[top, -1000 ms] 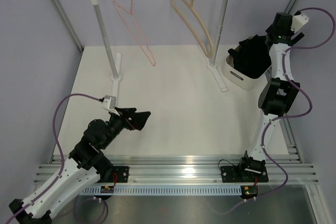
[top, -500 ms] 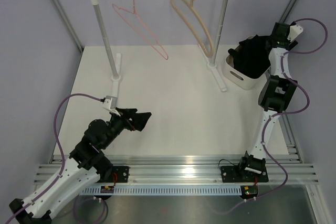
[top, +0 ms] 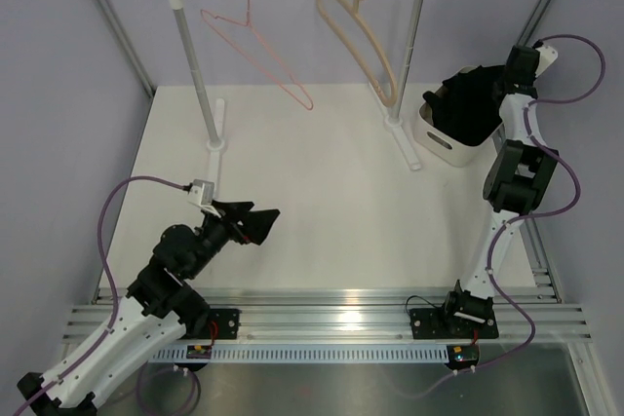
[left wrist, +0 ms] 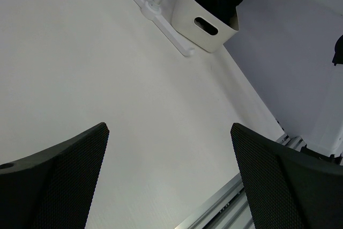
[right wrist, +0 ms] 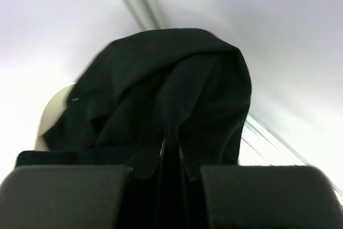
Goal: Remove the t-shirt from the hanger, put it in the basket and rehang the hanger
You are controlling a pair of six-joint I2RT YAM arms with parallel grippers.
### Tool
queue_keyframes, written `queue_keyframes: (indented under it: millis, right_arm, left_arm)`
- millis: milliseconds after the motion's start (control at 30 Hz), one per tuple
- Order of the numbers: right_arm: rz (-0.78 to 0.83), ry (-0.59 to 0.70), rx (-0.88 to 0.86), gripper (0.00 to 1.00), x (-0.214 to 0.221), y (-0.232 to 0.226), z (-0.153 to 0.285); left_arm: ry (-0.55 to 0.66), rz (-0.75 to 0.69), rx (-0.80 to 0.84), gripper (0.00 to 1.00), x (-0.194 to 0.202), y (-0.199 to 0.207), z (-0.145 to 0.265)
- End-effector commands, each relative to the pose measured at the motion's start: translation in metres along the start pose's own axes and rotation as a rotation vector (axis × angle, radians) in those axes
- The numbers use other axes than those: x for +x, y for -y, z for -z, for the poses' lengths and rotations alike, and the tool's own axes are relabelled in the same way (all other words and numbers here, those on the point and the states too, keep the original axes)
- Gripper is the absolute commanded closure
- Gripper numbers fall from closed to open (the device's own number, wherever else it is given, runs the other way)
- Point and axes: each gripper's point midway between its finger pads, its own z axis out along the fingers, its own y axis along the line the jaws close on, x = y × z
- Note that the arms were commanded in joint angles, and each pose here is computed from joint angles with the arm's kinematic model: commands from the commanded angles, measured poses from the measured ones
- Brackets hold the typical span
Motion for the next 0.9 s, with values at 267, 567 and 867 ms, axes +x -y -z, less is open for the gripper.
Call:
queue_keyframes:
  millis: [267, 567, 867]
  right_arm:
    - [-0.092, -0.165, -0.314, 0.92, 0.017, -0.068, 0.043]
    - [-0.169, -0.358, -0.154, 0.82, 0.082, -0.045, 0.024]
    - [-0.145, -0.376, -0.068, 0.61, 0.088, -0.03, 0.021]
  left_arm:
    - [0.058, 0.016, 0.037, 0.01, -0.013, 0.009, 0.003]
    - [0.079, 0.016, 0.038, 0.01, -0.017, 0.009, 0.007]
    - [0.083, 0.014, 0.037, 0.01, -0.019, 0.009, 0.008]
